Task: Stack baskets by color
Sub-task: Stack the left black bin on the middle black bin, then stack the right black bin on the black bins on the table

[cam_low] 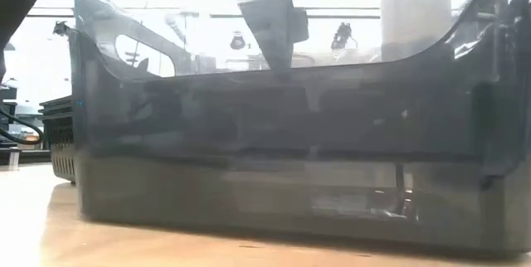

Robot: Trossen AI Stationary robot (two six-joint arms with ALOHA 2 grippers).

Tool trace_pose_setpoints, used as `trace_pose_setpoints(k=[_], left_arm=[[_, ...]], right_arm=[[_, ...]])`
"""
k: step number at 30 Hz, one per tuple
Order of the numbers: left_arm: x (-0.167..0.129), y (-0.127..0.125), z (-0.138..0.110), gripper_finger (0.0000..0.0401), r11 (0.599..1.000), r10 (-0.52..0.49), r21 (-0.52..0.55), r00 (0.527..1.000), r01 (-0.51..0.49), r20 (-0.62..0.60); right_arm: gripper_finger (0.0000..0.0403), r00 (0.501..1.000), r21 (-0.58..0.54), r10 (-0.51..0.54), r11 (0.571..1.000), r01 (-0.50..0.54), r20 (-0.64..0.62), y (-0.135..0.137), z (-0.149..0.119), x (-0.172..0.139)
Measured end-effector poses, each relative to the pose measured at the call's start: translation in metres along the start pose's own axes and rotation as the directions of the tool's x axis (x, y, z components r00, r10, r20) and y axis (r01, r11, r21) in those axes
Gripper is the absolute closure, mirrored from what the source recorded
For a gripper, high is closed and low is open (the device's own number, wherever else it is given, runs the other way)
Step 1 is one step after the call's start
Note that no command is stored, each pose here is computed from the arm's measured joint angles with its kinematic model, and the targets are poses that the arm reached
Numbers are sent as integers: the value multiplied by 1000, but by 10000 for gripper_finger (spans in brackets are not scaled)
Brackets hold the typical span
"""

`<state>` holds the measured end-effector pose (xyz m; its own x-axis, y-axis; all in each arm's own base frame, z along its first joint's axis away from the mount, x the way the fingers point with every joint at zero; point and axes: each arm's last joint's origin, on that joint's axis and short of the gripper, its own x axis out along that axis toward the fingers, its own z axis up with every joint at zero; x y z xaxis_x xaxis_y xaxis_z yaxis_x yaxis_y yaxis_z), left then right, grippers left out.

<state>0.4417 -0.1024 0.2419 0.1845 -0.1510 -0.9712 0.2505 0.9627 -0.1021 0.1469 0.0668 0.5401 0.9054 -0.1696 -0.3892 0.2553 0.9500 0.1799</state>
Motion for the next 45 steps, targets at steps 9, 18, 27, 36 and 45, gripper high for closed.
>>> trace_pose_setpoints(k=[9, 18, 27, 36, 45], left_arm=[[-19, -2, -8, 204, 996, 72, -47, 997, -73, -11], [-62, -15, -11, 260, 987, 138, 68, 981, -148, 139], [-61, -28, -11, 302, 981, 127, 123, 979, -147, 160], [-85, -27, -56, 341, 986, 132, 72, 970, -149, 202], [-112, -26, -101, 360, 975, 177, -193, 904, -108, 389]], right_arm=[[258, 963, 60, -148, 984, 165, -226, -4, -37, 19], [258, 931, 267, -174, 927, 265, -320, -28, -80, 18], [257, 817, 406, -180, 796, 449, -548, -39, -144, 41], [256, 749, 460, -125, 720, 519, -650, -40, -199, 70], [253, 635, 421, -106, 663, 618, -765, -45, -244, 88]])
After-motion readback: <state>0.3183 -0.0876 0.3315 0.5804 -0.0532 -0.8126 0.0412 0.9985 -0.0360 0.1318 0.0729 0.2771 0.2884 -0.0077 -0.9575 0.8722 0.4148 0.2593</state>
